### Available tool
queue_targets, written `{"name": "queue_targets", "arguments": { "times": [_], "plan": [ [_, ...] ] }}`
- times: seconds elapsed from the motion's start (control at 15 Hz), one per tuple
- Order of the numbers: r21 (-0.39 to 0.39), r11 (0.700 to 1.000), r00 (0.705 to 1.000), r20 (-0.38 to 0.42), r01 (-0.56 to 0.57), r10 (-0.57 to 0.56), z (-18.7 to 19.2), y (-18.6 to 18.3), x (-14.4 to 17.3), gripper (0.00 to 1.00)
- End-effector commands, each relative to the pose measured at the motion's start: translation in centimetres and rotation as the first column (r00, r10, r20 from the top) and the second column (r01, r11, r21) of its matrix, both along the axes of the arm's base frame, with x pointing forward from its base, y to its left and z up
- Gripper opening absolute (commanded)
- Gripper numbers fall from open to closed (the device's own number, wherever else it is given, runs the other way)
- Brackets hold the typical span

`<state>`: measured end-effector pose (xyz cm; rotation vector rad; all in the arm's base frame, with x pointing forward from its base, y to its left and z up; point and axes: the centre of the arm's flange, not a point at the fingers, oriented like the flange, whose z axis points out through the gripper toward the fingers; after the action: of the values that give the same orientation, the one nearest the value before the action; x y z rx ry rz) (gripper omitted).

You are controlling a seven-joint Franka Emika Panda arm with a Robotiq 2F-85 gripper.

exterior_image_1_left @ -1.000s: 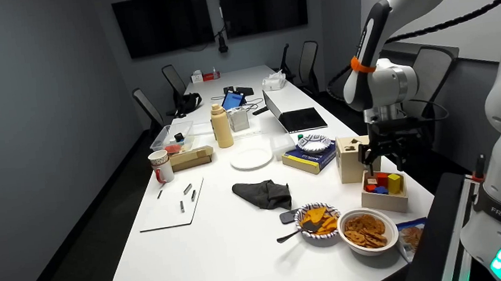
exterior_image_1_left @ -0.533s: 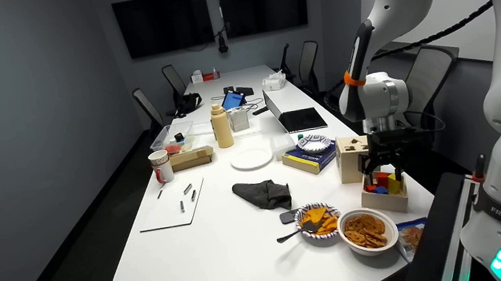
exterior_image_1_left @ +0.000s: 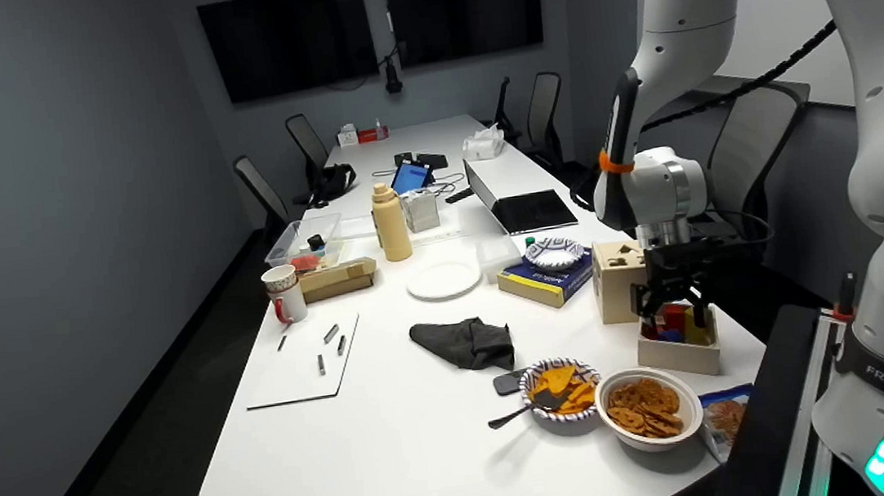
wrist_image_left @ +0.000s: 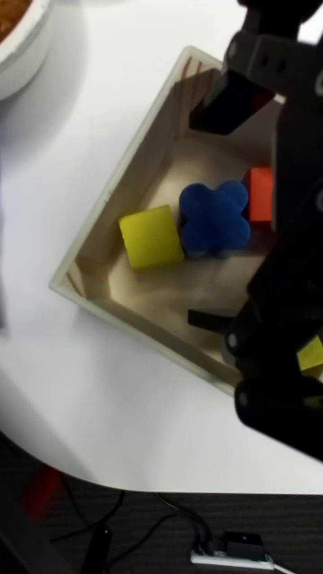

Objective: Put the blue block in the toy box

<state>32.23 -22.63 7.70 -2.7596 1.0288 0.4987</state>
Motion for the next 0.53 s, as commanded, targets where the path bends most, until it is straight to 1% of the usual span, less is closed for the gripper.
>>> {"name": "queue_targets", "arguments": {
  "times": [0.0, 0.07, 0.13, 0.2, 0.47],
  "plan": [
    [-0.002, 1.000, 1.000, 0.003, -0.011, 0.011, -1.8, -1.2, 0.6, 1.00],
    [-0.002, 1.000, 1.000, -0.002, -0.012, 0.012, -2.1, -1.3, 0.6, 1.00],
    [-0.002, 1.000, 1.000, -0.004, -0.014, 0.014, -2.3, -1.3, 0.7, 0.75],
    [-0.001, 1.000, 1.000, -0.008, -0.017, 0.017, -2.5, -1.2, 0.6, 0.75],
    [0.001, 1.000, 1.000, -0.011, -0.014, 0.014, -2.8, -1.2, 0.2, 0.42]
  ]
}}
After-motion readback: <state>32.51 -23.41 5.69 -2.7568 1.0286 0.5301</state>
